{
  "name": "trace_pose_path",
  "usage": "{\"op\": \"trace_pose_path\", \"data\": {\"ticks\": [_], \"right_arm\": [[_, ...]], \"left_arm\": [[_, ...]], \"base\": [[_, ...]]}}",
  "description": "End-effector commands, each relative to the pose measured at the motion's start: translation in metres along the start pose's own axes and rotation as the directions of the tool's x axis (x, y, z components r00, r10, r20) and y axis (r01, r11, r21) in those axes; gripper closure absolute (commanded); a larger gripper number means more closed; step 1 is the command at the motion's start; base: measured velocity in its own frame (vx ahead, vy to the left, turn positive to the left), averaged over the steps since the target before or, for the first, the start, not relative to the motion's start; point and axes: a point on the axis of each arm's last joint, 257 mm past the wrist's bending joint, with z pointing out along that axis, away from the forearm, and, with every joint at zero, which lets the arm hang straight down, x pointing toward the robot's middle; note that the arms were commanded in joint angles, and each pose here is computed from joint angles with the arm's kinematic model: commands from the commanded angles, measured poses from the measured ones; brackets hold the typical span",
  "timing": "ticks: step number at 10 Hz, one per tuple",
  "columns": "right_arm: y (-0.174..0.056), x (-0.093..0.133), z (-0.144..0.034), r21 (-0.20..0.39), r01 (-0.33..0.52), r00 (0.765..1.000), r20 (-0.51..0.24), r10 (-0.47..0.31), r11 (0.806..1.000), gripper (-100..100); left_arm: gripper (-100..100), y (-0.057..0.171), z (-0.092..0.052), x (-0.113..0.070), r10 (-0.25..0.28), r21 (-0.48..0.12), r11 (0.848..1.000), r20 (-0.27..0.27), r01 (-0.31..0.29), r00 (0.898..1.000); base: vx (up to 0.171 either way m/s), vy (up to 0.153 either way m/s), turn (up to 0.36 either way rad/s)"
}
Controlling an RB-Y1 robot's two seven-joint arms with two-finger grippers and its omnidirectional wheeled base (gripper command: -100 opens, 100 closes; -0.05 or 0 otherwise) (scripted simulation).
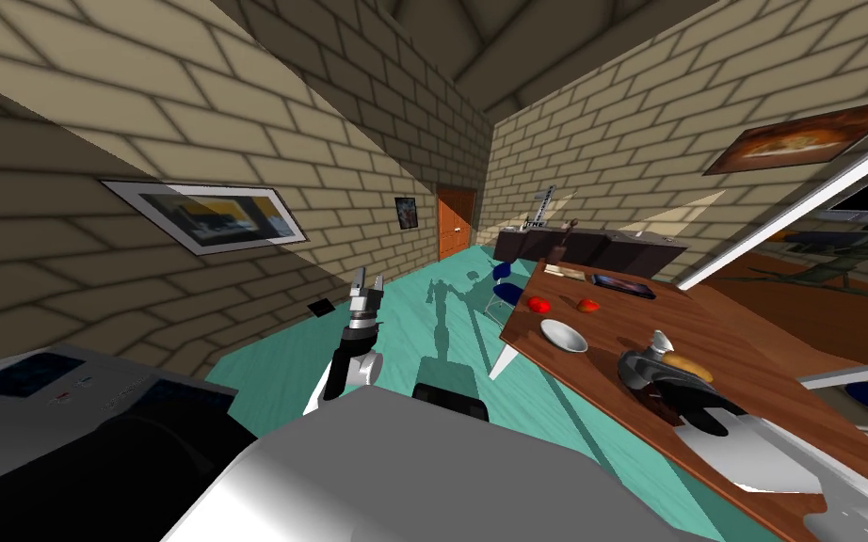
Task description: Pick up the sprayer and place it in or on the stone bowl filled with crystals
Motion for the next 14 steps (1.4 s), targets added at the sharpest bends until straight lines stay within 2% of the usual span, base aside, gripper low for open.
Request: {"op": "trace_pose_path", "data": {"ticks": [1, 10, 14], "right_arm": [[-0.011, 0.0, -0.001, 0.007, -0.025, 1.0, -0.012, 0.025, 1.0, 100], [-0.087, 0.003, -0.014, 0.083, -0.151, 0.984, -0.082, 0.158, 0.985, 100], [-0.113, -0.001, -0.02, 0.116, -0.189, 0.975, -0.096, 0.2, 0.975, 100]], "left_arm": [[0, 0.0, 0.0, 0.0, 0.0, 0.0, 1.0, 0.0, 0.0, 1.0], [0, 0.0, 0.0, 0.0, 0.0, 0.0, 1.0, 0.0, 0.0, 1.0], [0, 0.0, 0.0, 0.0, 0.0, 0.0, 1.0, 0.0, 0.0, 1.0]], "base": [[-0.036, -0.078, 0.075], [-0.049, -0.075, 0.084], [-0.041, -0.057, 0.073]]}}
